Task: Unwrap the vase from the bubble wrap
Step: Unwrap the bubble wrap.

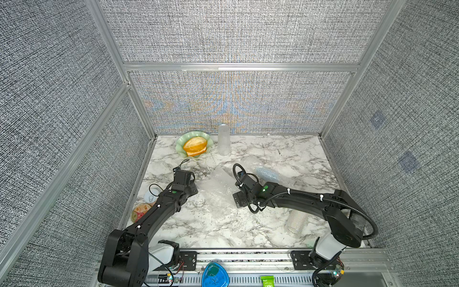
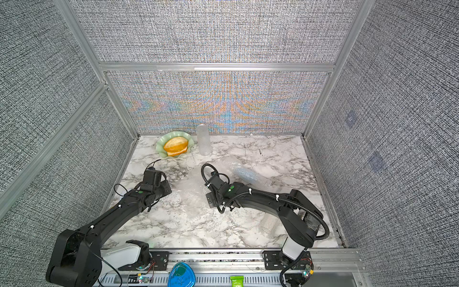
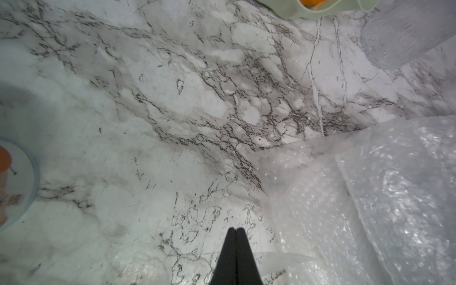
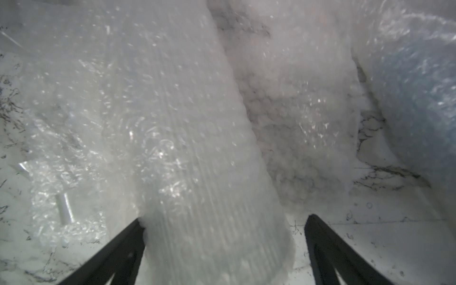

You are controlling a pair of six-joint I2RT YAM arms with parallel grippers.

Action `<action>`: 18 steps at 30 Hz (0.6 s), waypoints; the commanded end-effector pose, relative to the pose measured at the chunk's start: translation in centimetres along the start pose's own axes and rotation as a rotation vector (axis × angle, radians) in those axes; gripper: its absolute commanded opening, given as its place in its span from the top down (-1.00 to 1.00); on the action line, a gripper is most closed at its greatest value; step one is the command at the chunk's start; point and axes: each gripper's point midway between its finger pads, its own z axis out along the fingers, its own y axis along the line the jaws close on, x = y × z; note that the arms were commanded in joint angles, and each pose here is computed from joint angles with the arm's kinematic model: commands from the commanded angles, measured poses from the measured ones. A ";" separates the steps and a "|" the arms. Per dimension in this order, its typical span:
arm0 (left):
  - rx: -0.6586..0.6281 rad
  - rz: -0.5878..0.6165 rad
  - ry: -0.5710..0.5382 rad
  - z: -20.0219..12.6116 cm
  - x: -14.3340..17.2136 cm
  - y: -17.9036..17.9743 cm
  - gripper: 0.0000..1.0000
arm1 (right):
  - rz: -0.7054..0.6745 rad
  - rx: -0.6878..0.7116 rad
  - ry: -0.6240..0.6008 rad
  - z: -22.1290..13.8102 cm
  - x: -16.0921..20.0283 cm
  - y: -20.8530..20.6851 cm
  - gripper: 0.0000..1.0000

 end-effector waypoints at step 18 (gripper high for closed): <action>0.030 0.037 -0.051 -2.5 -3.1 -1.5 0.31 | 0.331 0.125 -0.221 -7.3 -3.6 -9.9 -0.88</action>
